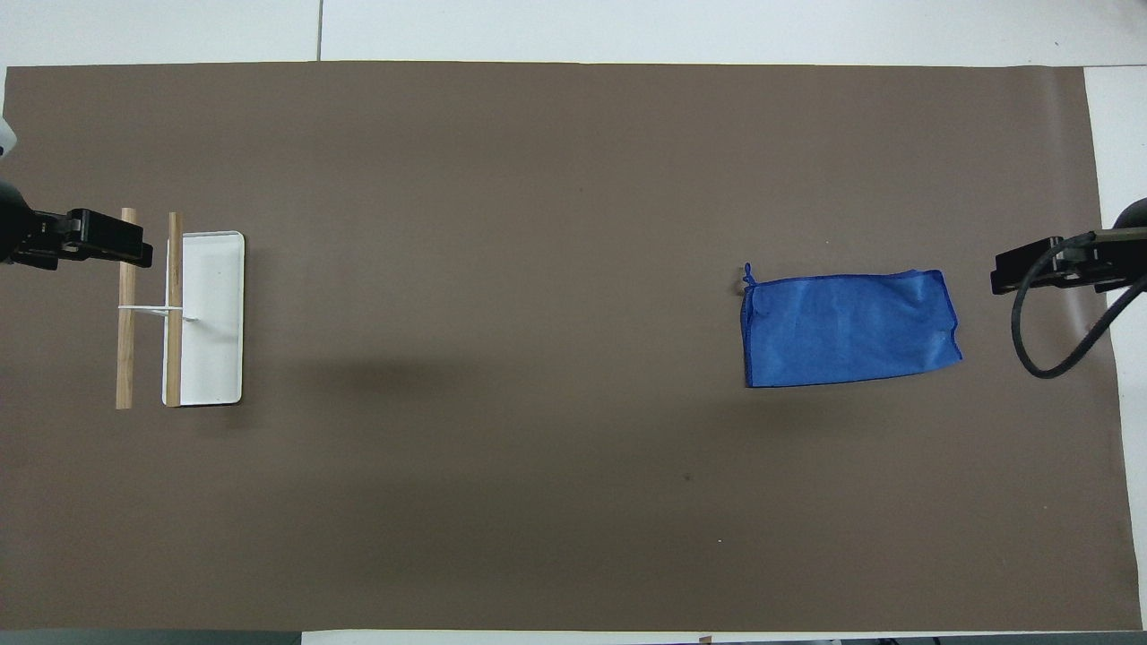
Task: Right arm passes towel to left arm to hang
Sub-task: 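Reach the right gripper down and grasp the blue towel's edge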
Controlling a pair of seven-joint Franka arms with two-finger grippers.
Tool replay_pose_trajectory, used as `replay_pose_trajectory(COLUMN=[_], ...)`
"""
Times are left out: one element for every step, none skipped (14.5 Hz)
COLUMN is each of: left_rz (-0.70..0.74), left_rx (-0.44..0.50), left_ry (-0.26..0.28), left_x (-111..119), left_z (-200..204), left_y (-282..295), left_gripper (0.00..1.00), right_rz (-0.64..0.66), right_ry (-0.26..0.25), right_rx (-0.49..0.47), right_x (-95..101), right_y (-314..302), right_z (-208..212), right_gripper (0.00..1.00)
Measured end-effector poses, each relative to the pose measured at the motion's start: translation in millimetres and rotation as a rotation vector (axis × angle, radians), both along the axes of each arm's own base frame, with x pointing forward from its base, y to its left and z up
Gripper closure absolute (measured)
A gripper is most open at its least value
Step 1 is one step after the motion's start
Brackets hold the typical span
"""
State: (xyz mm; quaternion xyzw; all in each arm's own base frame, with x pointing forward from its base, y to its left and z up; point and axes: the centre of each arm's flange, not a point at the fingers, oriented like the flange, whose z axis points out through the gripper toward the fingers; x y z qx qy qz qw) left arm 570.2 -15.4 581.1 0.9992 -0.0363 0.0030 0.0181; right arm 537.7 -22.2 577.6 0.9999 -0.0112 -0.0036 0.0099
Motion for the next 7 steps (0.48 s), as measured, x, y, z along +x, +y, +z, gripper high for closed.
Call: replay_pose_trajectory(left_rz=[0.000,0.000,0.000,0.000,0.000,0.000,0.000], left_rx=[0.000,0.000,0.000,0.000,0.000,0.000,0.000], left_ry=[0.000,0.000,0.000,0.000,0.000,0.000,0.000], left_x=[0,0,0,0,0,0,0], left_z=[0,0,0,0,0,0,0], left_y=[0,0,0,0,0,0,0], left_gripper=[0.00,0.00,0.00,0.00,0.00,0.00,0.00], right_rz=[0.000,0.003,0.007,0.010,0.016,0.028,0.038], right_ry=[-0.020,-0.029,-0.034,-0.035,-0.040,-0.056,-0.078], right_rx=[0.000,0.000,0.000,0.000,0.001,0.001,0.001], right_x=[-5.3,-11.3,-15.6,-16.9,-14.8,-10.2,-5.9], right_y=[0,1,2,4,5,5,5], right_z=[-21,-46,-73,-99,-125,-150,-175], right_gripper=[0.00,0.00,0.00,0.00,0.00,0.00,0.00])
